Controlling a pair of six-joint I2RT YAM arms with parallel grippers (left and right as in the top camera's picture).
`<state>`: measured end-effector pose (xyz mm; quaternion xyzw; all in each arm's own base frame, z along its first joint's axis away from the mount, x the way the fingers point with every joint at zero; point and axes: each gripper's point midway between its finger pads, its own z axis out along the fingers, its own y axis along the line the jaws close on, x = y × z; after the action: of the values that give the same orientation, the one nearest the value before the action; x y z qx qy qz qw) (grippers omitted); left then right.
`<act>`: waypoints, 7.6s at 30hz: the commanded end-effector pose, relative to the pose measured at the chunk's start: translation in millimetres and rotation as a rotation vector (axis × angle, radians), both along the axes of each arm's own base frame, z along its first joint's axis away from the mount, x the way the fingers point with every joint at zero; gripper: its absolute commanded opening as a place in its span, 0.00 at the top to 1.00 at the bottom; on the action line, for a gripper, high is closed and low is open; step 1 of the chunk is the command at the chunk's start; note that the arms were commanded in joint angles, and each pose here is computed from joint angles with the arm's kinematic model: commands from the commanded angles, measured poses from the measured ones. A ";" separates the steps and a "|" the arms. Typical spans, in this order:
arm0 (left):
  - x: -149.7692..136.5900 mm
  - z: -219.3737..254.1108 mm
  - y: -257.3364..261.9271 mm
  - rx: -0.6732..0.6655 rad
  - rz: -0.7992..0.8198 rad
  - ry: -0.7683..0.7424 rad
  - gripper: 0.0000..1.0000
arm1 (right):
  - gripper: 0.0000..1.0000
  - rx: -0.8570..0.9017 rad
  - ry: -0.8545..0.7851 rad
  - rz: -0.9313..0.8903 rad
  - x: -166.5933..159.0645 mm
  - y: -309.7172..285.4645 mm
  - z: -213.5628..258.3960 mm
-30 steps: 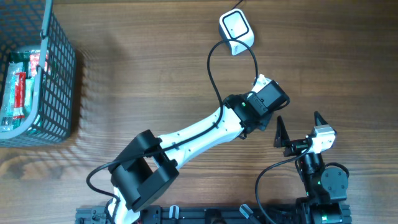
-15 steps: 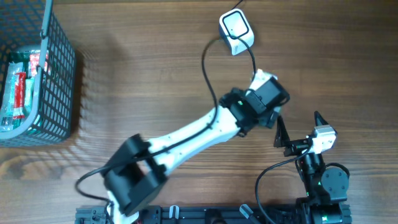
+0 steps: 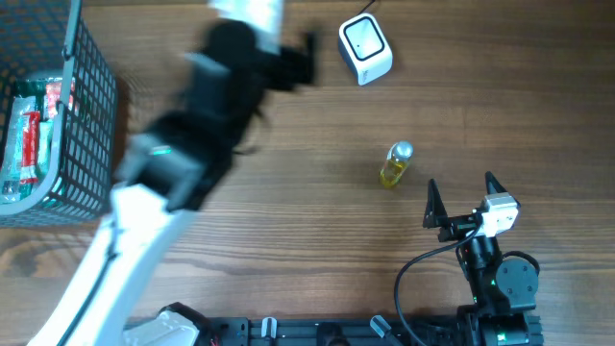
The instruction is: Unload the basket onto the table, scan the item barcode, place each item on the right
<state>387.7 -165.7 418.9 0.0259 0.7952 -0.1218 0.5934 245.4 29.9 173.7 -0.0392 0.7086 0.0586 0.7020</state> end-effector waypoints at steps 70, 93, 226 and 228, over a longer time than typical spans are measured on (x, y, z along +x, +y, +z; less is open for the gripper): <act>68.6 -294.1 437.5 0.022 0.335 0.564 0.42 | 0.00 -0.008 -0.004 0.007 -0.2 0.9 0.2; -25.8 14.6 288.8 -0.019 0.417 0.026 0.46 | 0.00 -0.008 -0.004 0.007 -0.2 0.9 0.2; -82.8 -280.9 -98.3 0.286 -0.469 0.660 0.00 | 0.00 -0.008 -0.004 0.007 -0.2 0.9 0.2; -85.0 -284.9 -101.3 0.279 -0.486 0.676 0.00 | 0.00 -0.008 -0.004 0.007 -0.2 0.9 0.2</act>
<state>306.9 -260.9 132.2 0.2356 0.9295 -0.1314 0.2514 245.5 29.5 173.7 -0.0388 0.7087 0.0579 0.7021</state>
